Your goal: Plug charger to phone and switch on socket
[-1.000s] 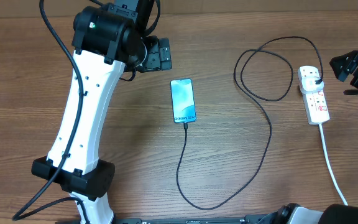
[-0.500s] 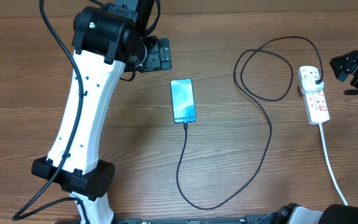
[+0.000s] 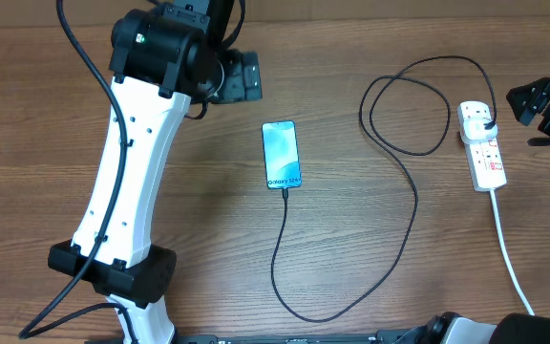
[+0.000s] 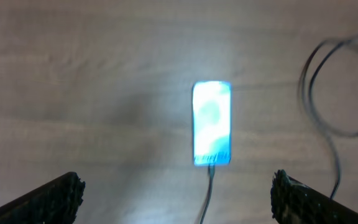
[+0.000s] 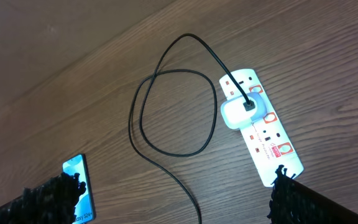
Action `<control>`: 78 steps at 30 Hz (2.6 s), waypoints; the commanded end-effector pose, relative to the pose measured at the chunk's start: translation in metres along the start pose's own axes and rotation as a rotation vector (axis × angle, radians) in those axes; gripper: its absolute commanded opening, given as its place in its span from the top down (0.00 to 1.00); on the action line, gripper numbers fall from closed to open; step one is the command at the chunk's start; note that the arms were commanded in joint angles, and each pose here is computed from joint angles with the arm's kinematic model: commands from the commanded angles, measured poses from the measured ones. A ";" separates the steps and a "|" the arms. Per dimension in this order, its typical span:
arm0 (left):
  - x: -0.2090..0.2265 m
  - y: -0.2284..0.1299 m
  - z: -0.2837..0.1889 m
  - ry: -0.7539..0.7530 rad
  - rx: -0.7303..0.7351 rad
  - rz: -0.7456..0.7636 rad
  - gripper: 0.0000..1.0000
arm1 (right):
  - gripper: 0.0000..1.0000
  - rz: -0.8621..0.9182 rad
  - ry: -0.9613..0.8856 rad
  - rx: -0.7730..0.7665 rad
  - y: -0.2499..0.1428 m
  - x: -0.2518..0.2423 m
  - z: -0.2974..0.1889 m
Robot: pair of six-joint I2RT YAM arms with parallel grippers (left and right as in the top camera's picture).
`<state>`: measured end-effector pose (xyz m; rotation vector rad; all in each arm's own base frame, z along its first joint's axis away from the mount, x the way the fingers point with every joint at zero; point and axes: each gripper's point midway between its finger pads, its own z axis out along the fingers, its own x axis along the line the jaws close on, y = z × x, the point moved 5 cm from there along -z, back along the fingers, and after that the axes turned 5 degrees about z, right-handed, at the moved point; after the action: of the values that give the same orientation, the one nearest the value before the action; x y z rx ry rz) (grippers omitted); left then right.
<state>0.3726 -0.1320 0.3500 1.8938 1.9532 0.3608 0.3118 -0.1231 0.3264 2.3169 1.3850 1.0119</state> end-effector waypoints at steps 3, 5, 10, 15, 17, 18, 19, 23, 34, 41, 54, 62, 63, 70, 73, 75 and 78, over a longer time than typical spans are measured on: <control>-0.006 0.015 -0.006 -0.013 -0.100 0.018 0.00 | 0.00 -0.008 0.004 -0.003 0.001 0.000 0.000; -0.010 0.017 -0.015 -0.028 -0.142 0.029 0.00 | 0.00 -0.008 0.004 -0.003 0.001 0.000 0.000; -0.015 0.014 -0.032 -0.020 -0.244 0.075 0.00 | 0.00 -0.008 0.004 -0.003 0.001 0.000 0.000; -0.014 0.000 -0.036 -0.043 -0.337 0.124 0.00 | 0.00 -0.008 0.004 -0.003 0.001 0.000 0.000; -0.009 -0.010 -0.033 -0.051 -0.367 0.137 0.00 | 0.00 -0.008 0.004 -0.003 0.001 0.000 0.000; -0.006 -0.017 -0.032 -0.056 -0.381 0.136 0.00 | 0.00 -0.008 0.004 -0.003 0.001 0.000 0.000; -0.003 -0.022 -0.030 -0.059 -0.390 0.134 0.00 | 0.00 -0.008 0.004 -0.003 0.001 0.000 0.000; 0.011 -0.051 -0.019 -0.070 -0.459 0.159 0.00 | 0.00 -0.008 0.004 -0.003 0.001 0.000 0.000; 0.044 -0.108 -0.008 -0.240 -0.949 0.333 0.00 | 0.00 -0.008 0.004 -0.003 0.001 0.000 0.000; 0.075 -0.149 -0.013 -0.239 -1.248 0.352 0.00 | 0.00 -0.008 0.004 -0.003 0.001 0.000 0.000; 0.107 -0.203 0.014 -0.105 -1.360 0.352 0.00 | 0.00 -0.008 0.004 -0.003 0.001 0.000 0.000; 0.123 -0.215 0.036 -0.039 -1.272 0.310 0.00 | 0.00 -0.008 0.004 -0.003 0.001 0.000 0.000; 0.125 -0.215 0.038 -0.031 -1.260 0.303 0.00 | 0.00 -0.008 0.004 -0.003 0.001 0.000 0.000; 0.138 -0.228 0.063 0.039 -1.118 0.248 0.00 | 0.00 -0.008 0.004 -0.003 0.001 0.000 0.000; 0.144 -0.235 0.076 0.062 -1.040 0.230 0.00 | 0.00 -0.008 0.004 -0.003 0.001 0.000 0.000; 0.146 -0.236 0.079 0.075 -1.025 0.222 0.00 | 0.00 -0.008 0.004 -0.003 0.001 0.000 0.000; 0.148 -0.236 0.079 0.098 -1.023 0.241 0.00 | 0.00 -0.008 0.004 -0.003 0.001 0.000 0.000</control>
<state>0.1964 -0.0086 0.1606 1.3733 1.1598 1.1944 0.3119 -0.1231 0.3260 2.3185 1.3853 1.0113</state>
